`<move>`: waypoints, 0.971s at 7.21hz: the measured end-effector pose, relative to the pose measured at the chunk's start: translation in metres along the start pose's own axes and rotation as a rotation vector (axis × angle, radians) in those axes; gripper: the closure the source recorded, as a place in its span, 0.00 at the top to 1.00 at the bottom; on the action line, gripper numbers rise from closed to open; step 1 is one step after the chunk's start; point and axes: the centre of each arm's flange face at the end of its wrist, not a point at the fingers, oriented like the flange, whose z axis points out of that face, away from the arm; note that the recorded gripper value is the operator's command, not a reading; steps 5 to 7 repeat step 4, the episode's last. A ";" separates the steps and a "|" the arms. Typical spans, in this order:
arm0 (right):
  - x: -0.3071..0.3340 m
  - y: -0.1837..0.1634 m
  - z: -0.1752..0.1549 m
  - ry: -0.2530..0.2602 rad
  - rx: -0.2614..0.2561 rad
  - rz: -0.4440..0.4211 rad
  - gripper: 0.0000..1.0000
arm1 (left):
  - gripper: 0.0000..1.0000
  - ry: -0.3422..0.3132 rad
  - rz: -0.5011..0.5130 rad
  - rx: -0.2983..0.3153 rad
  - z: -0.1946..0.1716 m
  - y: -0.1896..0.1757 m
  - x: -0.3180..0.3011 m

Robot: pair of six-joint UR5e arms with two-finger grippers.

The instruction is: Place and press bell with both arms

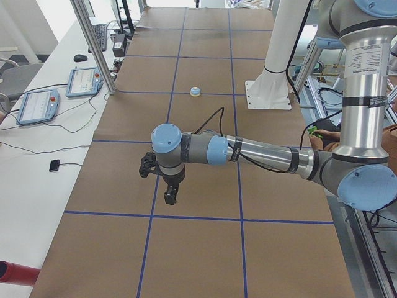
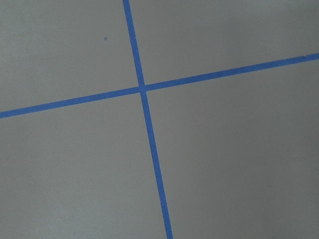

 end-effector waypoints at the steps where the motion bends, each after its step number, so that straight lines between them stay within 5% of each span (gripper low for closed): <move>1: -0.001 -0.003 -0.002 0.004 0.005 -0.004 1.00 | 1.00 -0.001 0.001 0.001 0.000 0.000 0.000; 7: -0.005 -0.010 -0.006 0.007 0.014 -0.013 1.00 | 1.00 -0.001 -0.003 -0.005 0.002 0.006 -0.002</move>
